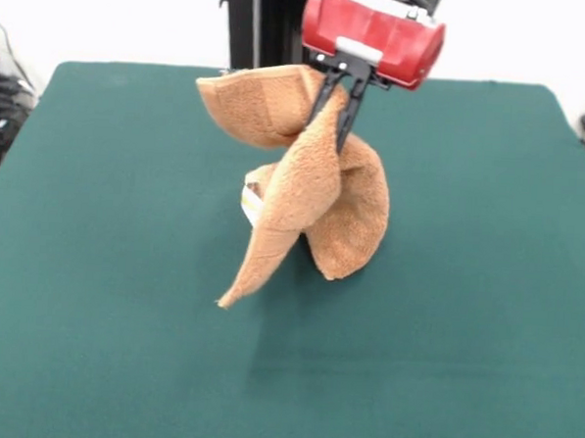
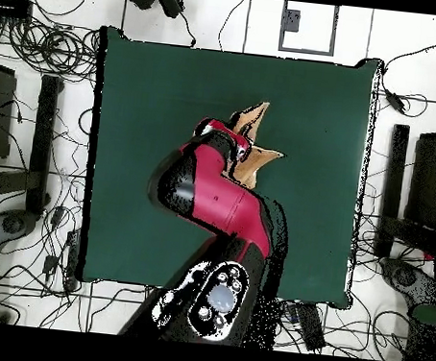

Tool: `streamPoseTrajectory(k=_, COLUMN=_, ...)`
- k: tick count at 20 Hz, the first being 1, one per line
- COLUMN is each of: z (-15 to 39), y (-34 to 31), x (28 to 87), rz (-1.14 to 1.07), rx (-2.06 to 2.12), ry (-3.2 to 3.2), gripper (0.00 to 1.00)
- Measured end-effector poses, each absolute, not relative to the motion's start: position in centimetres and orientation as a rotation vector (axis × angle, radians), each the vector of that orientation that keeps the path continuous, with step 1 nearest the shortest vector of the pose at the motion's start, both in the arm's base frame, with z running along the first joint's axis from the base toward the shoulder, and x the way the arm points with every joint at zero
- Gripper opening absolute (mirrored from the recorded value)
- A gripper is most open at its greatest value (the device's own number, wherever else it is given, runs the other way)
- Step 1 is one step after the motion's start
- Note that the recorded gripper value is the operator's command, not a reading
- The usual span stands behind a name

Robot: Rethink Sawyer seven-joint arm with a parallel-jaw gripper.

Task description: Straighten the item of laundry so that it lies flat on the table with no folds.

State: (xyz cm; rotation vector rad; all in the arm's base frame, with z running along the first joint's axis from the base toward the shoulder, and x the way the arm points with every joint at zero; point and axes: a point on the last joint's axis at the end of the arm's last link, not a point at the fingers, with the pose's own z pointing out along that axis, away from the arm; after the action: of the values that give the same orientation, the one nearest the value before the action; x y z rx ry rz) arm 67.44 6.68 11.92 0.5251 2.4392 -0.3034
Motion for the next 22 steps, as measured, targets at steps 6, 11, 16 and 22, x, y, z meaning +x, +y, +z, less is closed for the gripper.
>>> streamPoseTrajectory(k=6, z=11.6, y=7.1, x=66.8, rz=-0.291, rx=0.570, ry=2.422, gripper=0.00)
streamPoseTrajectory(k=11, z=11.3, y=6.7, x=66.3, rz=-0.299, rx=0.577, ry=2.422, gripper=0.00)
streamPoseTrajectory(k=16, z=11.1, y=6.6, x=66.0, rz=-0.302, rx=0.589, ry=2.424, gripper=0.00)
streamPoseTrajectory(k=22, z=11.3, y=6.5, x=66.2, rz=-0.292, rx=0.645, ry=2.409, gripper=1.00)
